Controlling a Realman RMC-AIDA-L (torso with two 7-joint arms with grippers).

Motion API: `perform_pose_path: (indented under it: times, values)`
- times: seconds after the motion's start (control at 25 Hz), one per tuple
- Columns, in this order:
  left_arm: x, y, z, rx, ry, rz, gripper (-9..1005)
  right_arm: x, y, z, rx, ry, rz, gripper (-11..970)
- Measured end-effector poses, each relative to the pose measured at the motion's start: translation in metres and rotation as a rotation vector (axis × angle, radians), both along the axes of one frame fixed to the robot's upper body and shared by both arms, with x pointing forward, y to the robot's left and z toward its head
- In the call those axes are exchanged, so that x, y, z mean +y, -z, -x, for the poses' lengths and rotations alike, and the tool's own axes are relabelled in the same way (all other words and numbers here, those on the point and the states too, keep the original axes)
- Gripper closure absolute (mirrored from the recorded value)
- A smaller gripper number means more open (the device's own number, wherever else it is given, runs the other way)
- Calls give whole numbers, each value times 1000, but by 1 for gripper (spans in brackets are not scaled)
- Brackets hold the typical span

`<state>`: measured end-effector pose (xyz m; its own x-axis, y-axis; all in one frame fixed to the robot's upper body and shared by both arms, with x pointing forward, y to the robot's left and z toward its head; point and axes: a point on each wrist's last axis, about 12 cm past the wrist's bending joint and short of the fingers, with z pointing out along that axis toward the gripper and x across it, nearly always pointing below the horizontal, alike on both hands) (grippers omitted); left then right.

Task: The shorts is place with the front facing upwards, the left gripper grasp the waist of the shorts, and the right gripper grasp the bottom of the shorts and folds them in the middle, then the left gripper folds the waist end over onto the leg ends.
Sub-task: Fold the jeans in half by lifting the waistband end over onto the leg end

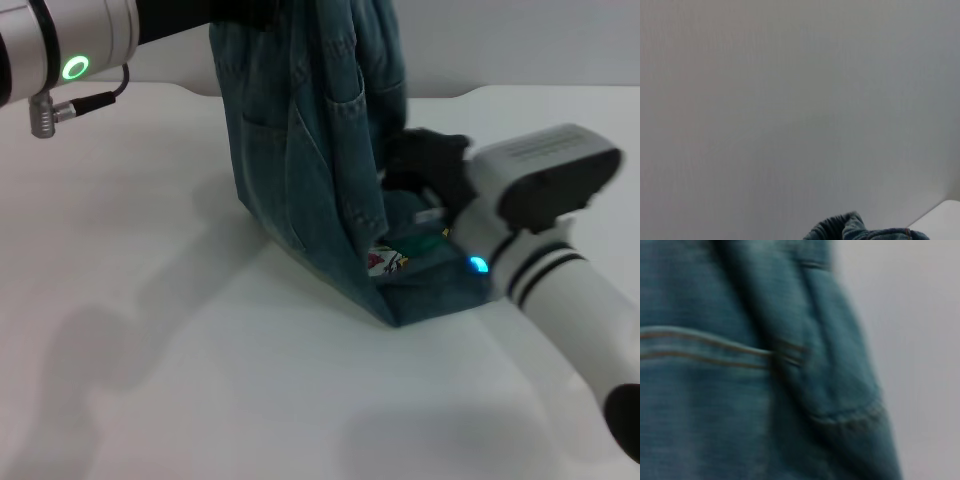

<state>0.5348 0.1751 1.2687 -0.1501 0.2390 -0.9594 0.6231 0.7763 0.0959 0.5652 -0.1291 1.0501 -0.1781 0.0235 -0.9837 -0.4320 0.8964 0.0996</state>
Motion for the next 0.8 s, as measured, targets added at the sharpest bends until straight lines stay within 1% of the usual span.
perform_pose_path:
  times: [0.12, 0.24, 0.32, 0.56, 0.8]
  values:
    - [0, 1, 0, 3, 0, -3, 889, -19, 7, 2, 15, 71, -6, 960]
    - [-1, 2, -1, 6, 3, -4, 889, -24, 11, 4, 26, 84, -1, 960]
    - [-3, 3, -2, 8, 8, -4, 889, -23, 12, 5, 32, 77, 7, 960]
    - [-4, 3, -2, 7, 12, -3, 889, -9, 13, 4, 54, 29, 16, 959]
    - [-7, 3, -1, 2, 19, -1, 889, 19, 2, -1, 73, -68, -22, 960]
